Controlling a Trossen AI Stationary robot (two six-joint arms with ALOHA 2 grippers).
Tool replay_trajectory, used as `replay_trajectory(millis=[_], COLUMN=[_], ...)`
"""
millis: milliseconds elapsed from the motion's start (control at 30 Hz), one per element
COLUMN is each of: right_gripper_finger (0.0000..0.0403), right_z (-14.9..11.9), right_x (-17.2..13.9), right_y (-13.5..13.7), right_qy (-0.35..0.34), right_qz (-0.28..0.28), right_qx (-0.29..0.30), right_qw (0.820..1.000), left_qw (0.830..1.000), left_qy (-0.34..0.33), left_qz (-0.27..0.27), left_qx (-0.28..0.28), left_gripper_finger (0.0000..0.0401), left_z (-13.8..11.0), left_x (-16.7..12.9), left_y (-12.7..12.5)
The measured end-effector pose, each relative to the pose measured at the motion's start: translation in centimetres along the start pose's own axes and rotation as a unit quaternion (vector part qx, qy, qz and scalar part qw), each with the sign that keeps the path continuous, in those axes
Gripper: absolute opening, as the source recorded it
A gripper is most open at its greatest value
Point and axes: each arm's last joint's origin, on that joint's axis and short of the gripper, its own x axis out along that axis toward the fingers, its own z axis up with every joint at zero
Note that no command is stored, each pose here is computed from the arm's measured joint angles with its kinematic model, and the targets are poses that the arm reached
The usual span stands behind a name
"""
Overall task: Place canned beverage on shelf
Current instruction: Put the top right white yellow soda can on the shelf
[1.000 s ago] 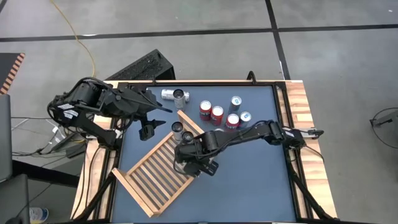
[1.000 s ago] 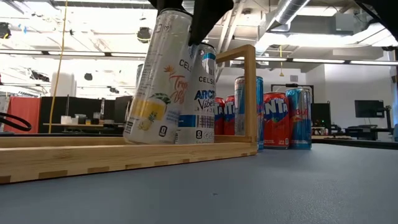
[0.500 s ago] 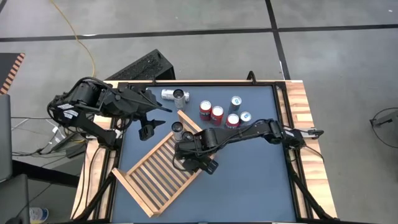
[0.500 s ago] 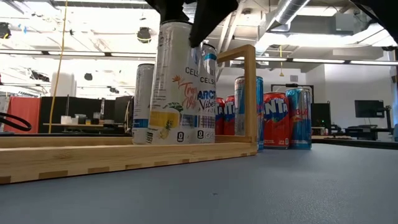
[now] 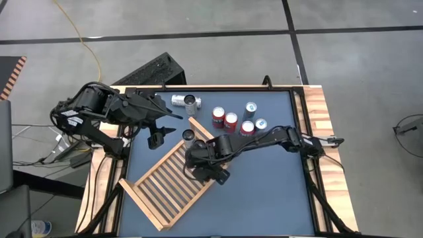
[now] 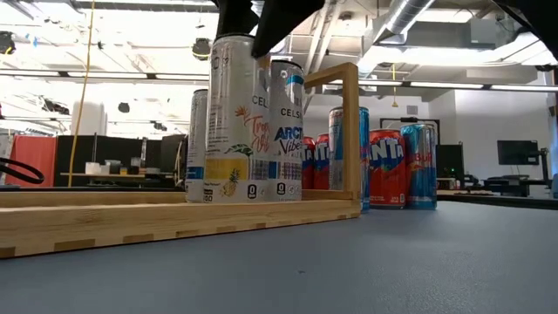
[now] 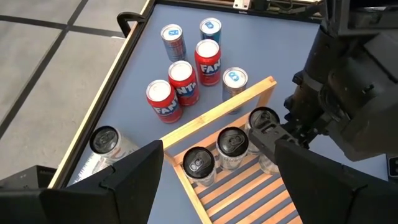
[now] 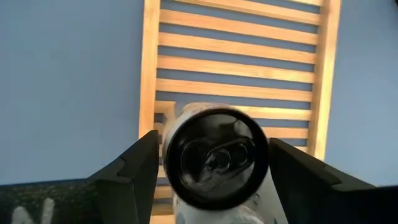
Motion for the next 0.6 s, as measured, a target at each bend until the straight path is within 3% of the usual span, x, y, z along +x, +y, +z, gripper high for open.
replay_trajectory(millis=[333,467,600], right_gripper_finger=[0.0259,0.0259,0.0259], right_z=[-0.1,-0.5,-2.1], right_x=[-2.3,-6.0,-11.7], right_y=[-0.2,-0.2,-0.1], right_qy=[-0.020,-0.031,-0.058], right_qz=[-0.019,-0.062,-0.106], right_qx=[0.011,0.019,0.071], right_qw=[1.000,0.997,0.990], left_qw=[1.000,1.000,0.999], left_qy=[0.000,0.002,0.012], left_qz=[0.000,0.001,-0.016], left_qx=[-0.001,-0.007,-0.028], left_gripper_finger=[0.0298,0.0298,0.0298], left_z=[0.0,-0.1,-0.2], left_x=[0.0,0.0,-0.1], left_y=[0.0,0.0,-0.2])
